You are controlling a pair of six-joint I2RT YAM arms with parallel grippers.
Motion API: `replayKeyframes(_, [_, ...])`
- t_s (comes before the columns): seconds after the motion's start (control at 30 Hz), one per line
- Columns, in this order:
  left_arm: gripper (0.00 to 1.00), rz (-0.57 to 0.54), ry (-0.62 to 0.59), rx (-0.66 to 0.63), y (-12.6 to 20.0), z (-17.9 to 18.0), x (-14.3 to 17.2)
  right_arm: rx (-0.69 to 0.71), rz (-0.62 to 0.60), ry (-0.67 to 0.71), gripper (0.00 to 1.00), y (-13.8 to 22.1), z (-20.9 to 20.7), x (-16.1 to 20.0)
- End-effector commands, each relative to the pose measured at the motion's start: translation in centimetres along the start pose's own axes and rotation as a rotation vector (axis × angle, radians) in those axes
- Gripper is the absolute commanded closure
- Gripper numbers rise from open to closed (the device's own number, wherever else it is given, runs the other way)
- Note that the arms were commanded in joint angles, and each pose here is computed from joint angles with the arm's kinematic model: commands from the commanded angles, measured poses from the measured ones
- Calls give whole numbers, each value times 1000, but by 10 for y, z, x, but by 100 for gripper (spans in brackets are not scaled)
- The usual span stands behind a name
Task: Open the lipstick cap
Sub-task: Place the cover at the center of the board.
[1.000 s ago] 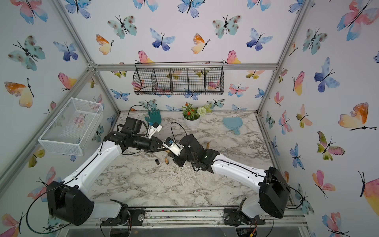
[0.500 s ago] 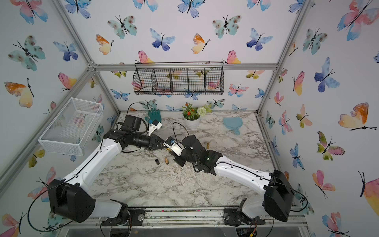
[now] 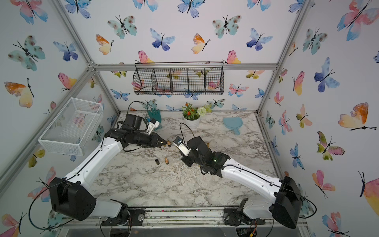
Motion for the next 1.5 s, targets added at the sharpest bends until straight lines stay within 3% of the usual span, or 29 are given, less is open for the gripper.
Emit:
replayKeyframes(0.0, [96, -94, -63, -255, -34, -4, 2, 93, -41, -31, 98, 18, -12, -8])
replayKeyframes(0.33, [95, -29, -126, -453, -135, 19, 42, 189, -56, -50, 98, 41, -21, -5])
replayKeyframes(0.5, [92, 3, -149, -510, -162, 31, 51, 183, -23, -53, 98, 39, -19, 1])
replayKeyframes(0.93, [82, 35, -159, -603, -181, 58, 60, 175, -5, -55, 98, 32, -17, 6])
replayKeyframes(1.07, [73, 58, -157, -605, -187, 62, 64, 175, -2, -56, 98, 32, -16, 7])
replayKeyframes(1.2, [55, 58, -154, -597, -185, 60, 63, 175, 6, -56, 98, 31, -16, 8])
replayKeyframes(1.47, [46, 16, -157, -510, -164, 24, 46, 170, -3, -55, 98, 30, -16, 6])
Point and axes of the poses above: each gripper's point midway between its finger pads, its own y axis back along the fingers, its own z axis along the line the jaws close on, x = y × z, the point moved 9 cm from there along y, back along the fingers, and after that the axes turned 12 degrees about y, right-handed, at the moved point
